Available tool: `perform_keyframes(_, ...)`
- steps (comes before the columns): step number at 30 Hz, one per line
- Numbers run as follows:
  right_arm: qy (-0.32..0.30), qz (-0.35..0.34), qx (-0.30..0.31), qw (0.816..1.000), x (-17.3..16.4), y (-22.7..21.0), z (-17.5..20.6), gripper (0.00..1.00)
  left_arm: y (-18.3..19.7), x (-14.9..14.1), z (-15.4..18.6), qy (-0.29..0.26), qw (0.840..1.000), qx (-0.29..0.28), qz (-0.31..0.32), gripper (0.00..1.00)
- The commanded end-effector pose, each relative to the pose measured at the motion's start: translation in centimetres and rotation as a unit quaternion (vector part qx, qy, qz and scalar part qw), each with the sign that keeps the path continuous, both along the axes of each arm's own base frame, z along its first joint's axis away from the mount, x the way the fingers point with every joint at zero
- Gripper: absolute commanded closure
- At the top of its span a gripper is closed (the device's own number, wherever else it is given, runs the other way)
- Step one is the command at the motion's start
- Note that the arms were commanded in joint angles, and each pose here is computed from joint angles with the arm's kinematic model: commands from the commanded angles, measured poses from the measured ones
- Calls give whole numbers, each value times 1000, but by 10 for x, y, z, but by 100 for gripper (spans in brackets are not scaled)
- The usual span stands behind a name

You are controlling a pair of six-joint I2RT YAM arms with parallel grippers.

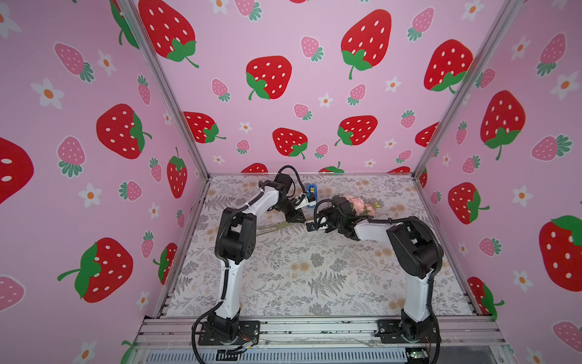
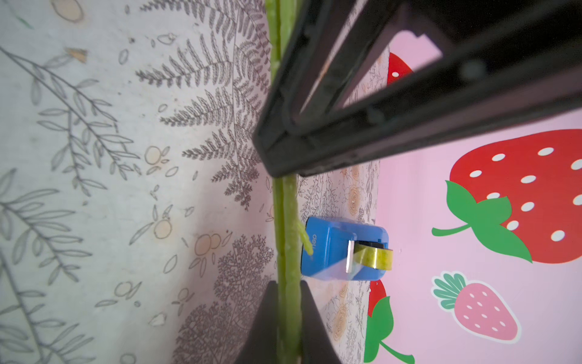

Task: Wrap bouquets with tape
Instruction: Wrap the tape around the bouquet.

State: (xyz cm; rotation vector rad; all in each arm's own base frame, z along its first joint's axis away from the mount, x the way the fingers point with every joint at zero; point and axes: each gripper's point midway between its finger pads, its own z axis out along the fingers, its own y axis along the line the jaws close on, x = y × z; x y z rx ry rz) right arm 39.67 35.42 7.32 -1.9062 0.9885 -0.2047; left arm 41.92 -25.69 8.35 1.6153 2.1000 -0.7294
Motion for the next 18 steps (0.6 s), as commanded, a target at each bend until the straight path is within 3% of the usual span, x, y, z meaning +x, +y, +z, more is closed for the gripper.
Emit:
perform_keyframes(1,-36,27,19,999,-12,13,23,100,-1,-5,7,4,1000,-4,-3,75)
perform_keyframes(8,-65,25,28,997,-13,13,32,100,6,-12,-5,15,1000,19,-10,74)
perform_keyframes(18,-79,44,22,996,-19,15,39,100,10,-25,0,50,999,9,-20,69)
